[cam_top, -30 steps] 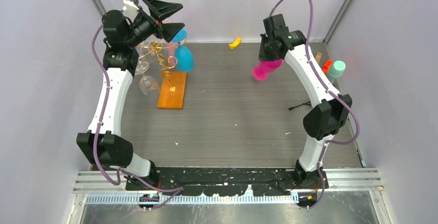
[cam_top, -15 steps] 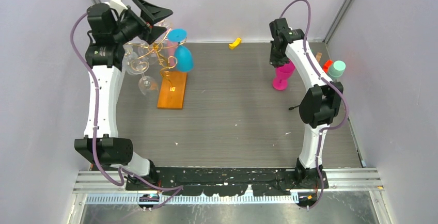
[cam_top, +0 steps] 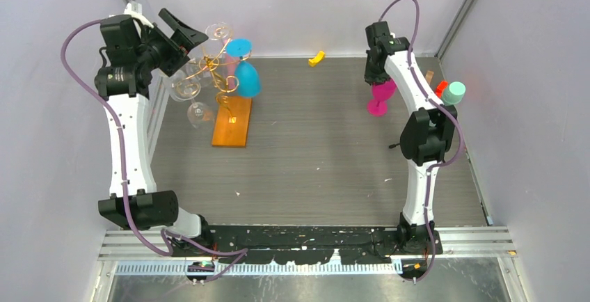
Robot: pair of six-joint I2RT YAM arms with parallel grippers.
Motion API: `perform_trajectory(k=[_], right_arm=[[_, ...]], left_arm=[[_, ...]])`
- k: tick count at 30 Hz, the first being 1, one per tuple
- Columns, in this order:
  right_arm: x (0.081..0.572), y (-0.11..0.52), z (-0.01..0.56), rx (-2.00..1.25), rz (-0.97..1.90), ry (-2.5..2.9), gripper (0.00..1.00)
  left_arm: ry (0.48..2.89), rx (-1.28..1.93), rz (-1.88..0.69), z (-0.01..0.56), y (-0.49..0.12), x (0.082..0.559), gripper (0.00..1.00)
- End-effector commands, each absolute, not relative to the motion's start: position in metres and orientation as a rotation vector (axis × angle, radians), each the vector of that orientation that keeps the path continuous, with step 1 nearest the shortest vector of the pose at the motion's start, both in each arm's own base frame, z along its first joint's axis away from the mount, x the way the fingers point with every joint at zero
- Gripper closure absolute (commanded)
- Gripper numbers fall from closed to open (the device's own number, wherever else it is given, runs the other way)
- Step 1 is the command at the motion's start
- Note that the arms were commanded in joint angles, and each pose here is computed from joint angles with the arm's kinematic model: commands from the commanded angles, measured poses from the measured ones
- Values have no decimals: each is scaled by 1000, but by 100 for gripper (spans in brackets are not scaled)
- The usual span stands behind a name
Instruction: Take the wine glass off the wine glass rack
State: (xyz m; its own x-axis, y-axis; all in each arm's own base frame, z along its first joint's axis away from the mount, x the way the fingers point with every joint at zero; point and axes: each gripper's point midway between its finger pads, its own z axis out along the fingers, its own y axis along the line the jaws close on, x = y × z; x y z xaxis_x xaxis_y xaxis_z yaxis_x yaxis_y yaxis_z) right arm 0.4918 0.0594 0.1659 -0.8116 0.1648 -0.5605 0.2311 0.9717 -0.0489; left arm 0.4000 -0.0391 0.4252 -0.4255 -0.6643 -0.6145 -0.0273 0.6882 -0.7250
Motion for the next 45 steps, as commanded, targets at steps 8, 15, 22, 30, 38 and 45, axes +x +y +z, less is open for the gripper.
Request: perform_trajectory(k=[8, 15, 22, 30, 38, 45], right_arm=[[517, 60, 213, 233, -75, 2400, 55], [514, 84, 258, 227, 115, 2310, 42], [494, 169, 299, 151, 611, 2200, 42], [470, 218, 295, 90, 808, 2208, 48], [453, 230, 275, 95, 819, 2271, 51], [447, 228, 269, 108, 812, 2290, 52]], left_arm=[[1858, -419, -630, 441, -17, 381, 0], [1869, -389, -656, 439, -20, 382, 0], [1860, -475, -887, 434, -40, 392, 11], [1837, -522, -1052, 435, -69, 413, 39], [1842, -705, -902, 410, -79, 422, 45], [1837, -765, -863, 397, -92, 428, 43]])
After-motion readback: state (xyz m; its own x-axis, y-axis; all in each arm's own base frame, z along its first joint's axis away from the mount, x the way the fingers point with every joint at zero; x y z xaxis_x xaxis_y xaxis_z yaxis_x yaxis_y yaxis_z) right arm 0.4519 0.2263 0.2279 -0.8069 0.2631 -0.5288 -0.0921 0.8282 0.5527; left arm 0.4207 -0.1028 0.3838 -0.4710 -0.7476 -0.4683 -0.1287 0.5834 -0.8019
